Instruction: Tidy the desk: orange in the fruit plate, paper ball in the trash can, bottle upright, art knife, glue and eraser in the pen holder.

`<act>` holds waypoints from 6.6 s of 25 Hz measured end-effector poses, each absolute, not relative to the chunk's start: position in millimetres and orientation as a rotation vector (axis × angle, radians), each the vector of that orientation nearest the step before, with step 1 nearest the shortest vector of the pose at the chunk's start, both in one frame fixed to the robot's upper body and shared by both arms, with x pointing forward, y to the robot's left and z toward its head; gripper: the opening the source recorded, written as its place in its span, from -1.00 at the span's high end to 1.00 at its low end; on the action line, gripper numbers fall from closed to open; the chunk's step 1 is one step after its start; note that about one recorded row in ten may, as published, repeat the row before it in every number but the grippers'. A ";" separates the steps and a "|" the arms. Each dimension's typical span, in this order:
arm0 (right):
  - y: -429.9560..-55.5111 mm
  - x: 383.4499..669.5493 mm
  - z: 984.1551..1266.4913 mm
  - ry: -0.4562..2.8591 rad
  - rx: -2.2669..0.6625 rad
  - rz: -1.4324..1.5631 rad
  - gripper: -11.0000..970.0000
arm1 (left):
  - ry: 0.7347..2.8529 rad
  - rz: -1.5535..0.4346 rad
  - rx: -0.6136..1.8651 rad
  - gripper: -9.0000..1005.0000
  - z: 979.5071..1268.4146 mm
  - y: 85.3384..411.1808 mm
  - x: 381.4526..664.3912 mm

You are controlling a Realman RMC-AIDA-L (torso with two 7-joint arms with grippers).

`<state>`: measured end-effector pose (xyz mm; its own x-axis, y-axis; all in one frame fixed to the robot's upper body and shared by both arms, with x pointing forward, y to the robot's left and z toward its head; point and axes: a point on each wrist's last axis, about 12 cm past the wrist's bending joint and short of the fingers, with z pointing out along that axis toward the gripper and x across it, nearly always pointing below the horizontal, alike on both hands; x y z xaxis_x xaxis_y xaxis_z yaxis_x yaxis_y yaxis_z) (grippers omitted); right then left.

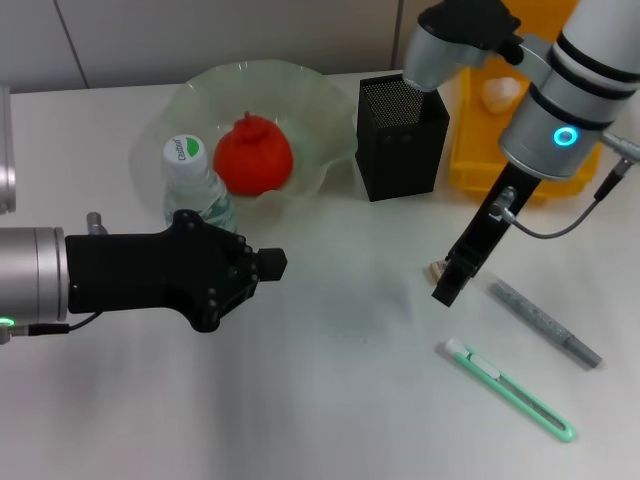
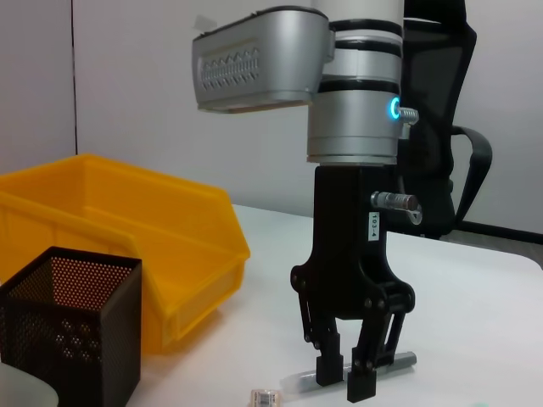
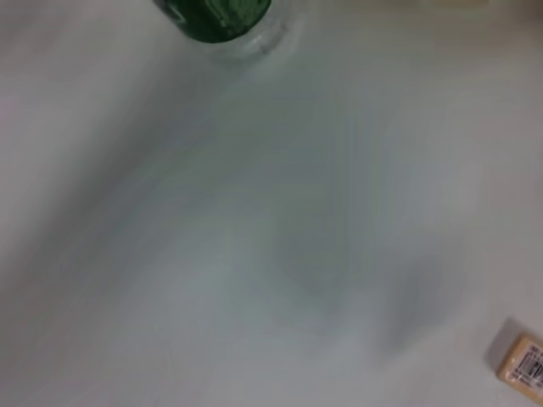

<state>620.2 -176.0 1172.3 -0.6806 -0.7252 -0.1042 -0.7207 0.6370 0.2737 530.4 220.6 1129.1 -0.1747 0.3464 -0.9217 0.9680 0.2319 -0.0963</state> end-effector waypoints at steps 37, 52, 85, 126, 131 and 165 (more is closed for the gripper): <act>-178.6 597.3 1149.7 -2.802 1.031 -0.306 0.19 | 1.669 -0.943 1.246 0.97 1124.0 222.2 529.1; -175.8 595.8 1137.6 -2.783 1.040 -0.326 0.20 | 1.667 -0.945 1.246 0.97 1122.9 222.3 527.9; -166.1 593.4 1127.9 -2.751 1.131 -0.253 0.25 | 1.682 -0.960 1.236 0.97 1116.8 222.7 527.5; -165.5 590.4 1122.2 -2.729 1.133 -0.260 0.37 | 1.686 -0.962 1.233 0.97 1115.1 224.0 525.9; -165.7 589.8 1121.2 -2.724 1.129 -0.258 0.37 | 1.687 -0.962 1.233 0.97 1115.0 224.1 525.8; -169.4 589.9 1117.2 -2.752 1.130 -0.235 0.62 | 1.698 -0.971 1.221 0.97 1111.1 226.8 522.8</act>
<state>589.9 -169.4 1117.2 -0.7027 -0.7063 0.0856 -0.6815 0.7028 0.2041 522.8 226.8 1111.1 -0.2024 0.3393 -0.9187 0.9639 0.2349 -0.1256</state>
